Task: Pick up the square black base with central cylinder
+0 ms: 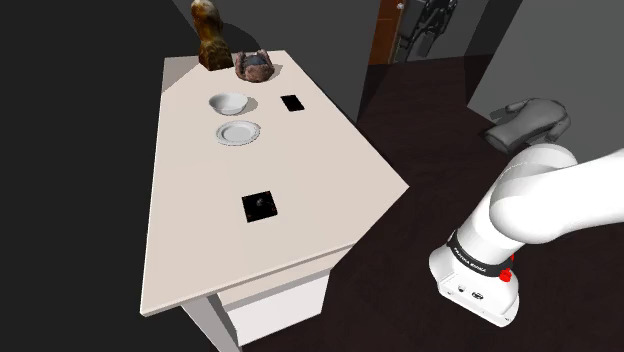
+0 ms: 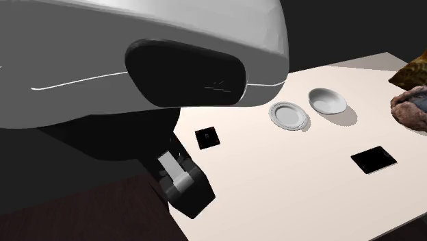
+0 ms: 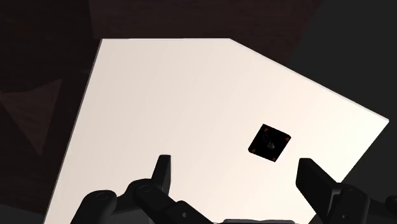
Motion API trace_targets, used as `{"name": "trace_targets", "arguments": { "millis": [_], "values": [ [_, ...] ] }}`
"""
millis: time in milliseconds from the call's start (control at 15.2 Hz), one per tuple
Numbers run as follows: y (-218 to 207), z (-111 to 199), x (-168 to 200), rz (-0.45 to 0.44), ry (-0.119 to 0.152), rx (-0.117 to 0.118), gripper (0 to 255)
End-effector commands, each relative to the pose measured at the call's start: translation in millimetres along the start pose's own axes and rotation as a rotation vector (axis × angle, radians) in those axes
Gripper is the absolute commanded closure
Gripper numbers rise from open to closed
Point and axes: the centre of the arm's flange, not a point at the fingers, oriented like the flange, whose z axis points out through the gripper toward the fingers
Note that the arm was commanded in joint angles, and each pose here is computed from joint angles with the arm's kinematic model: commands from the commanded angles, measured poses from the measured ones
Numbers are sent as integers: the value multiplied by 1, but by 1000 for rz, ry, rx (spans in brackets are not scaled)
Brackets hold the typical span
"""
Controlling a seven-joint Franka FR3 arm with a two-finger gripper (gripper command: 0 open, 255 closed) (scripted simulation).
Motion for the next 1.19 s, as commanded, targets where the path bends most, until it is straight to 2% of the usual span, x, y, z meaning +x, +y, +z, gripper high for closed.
{"name": "trace_targets", "arguments": {
  "millis": [0, 1122],
  "values": [
    [0, 0, 0, 0, 0, 0, 0],
    [-91, 185, 96, 0, -37, -9, 0]
  ]
}}
